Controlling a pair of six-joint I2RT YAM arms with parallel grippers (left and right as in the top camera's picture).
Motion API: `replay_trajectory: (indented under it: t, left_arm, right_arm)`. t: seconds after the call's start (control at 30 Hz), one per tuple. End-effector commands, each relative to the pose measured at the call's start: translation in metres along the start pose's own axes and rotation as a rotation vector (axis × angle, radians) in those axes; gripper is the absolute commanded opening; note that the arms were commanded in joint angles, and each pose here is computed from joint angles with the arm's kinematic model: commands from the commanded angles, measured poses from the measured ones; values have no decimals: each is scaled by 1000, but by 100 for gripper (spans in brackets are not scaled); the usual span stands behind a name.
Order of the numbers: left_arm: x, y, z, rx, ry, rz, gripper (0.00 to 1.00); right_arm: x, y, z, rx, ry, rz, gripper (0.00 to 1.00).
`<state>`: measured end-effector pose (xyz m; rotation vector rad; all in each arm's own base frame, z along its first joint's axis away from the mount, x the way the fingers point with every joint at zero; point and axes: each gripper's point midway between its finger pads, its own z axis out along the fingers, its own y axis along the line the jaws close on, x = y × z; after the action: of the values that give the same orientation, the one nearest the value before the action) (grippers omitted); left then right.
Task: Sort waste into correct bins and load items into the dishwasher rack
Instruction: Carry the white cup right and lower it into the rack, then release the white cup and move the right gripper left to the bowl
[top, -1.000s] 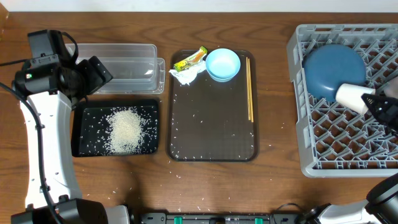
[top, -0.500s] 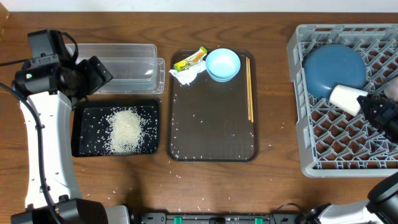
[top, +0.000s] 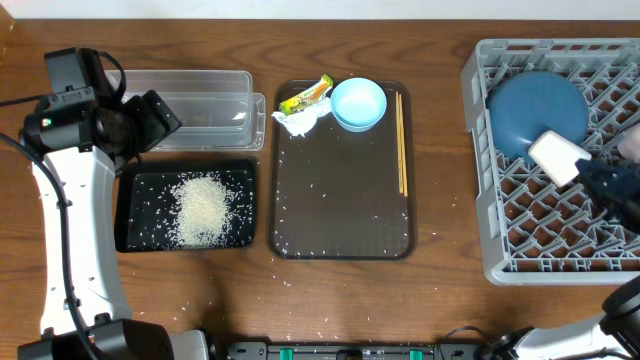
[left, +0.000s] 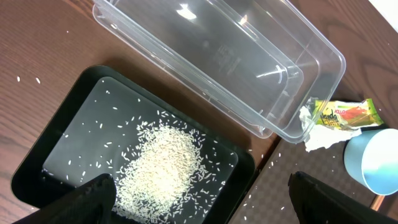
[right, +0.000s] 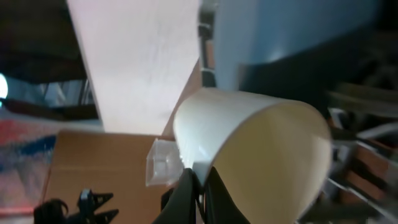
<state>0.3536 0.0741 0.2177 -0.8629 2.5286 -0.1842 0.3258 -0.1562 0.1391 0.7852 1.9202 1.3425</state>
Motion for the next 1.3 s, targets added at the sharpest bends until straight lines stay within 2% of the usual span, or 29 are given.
replay_trajectory:
  t: [0.0,0.4,0.57,0.7,0.77,0.83,0.87,0.9,0.93,0.97,1.1,1.27]
  left_arm:
    - [-6,-1,-5,2,-20,5,92]
    - [-6,-1,-6,2,-21,5,92]
    - [-6,-1,-5,2,-20,5,92]
    - [-6,-1,-5,2,-20,5,92]
    - [-6,-1,-5,2,-20,5,92]
    - [-6,-1,-5,2,-20,5,92]
    - [-6,-1,-5,2,-20,5,92]
    - [-6,-1,-6,2,-21,5,92]
    - [-6,-1,-5,2,-20,5,92]
    - [-6,-1,-5,2,-20,5,92]
    - [-6,-1,-6,2,-21,5,92]
    - [-6,-1,-6,2,-21,5,92]
  right_arm:
    - [2,-51,-18,253,-19,68,1]
    - [9,-43,-36,275,-43,129,3]
    - [13,-25,-42,301,-54,99,9]
    - [15,-12,-56,406,-97,84,17]
    - [17,-1,-65,461,-131,65,25]
    - [19,12,-72,497,-166,38,43]
    - [20,18,-75,510,-182,28,55]
    - [22,27,-77,514,-197,4,72]
    - [23,35,-79,513,-210,-17,96]
    - [26,44,-80,509,-223,-38,99]
    - [41,78,-77,482,-240,-116,99]
    - [69,130,-51,319,-172,-256,99]
